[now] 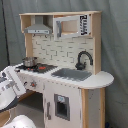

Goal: Play with the kitchen

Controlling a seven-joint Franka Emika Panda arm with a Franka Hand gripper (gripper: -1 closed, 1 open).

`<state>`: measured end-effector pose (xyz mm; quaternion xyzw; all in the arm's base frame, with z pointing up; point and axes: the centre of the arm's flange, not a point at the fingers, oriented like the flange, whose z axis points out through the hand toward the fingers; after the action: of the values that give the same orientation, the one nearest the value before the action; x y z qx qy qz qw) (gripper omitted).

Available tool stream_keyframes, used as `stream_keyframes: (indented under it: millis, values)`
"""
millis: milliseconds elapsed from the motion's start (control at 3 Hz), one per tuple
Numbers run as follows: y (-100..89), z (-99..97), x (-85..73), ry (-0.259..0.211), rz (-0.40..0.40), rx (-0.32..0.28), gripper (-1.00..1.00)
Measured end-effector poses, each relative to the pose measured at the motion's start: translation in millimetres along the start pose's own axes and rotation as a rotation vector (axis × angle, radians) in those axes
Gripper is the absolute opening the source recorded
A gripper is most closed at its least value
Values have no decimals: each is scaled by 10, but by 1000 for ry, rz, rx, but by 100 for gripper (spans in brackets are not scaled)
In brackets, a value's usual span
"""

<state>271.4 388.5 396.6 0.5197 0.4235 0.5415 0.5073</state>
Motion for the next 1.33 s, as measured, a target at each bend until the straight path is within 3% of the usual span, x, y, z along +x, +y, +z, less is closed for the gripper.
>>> stream_keyframes:
  millis: [333,667,1333]
  values:
    - [102,-58,-74,-53,23,-47,100]
    - [262,-192,8,-73,58,-102,100]
    - [609,-601,585,-14,114,-198,100]
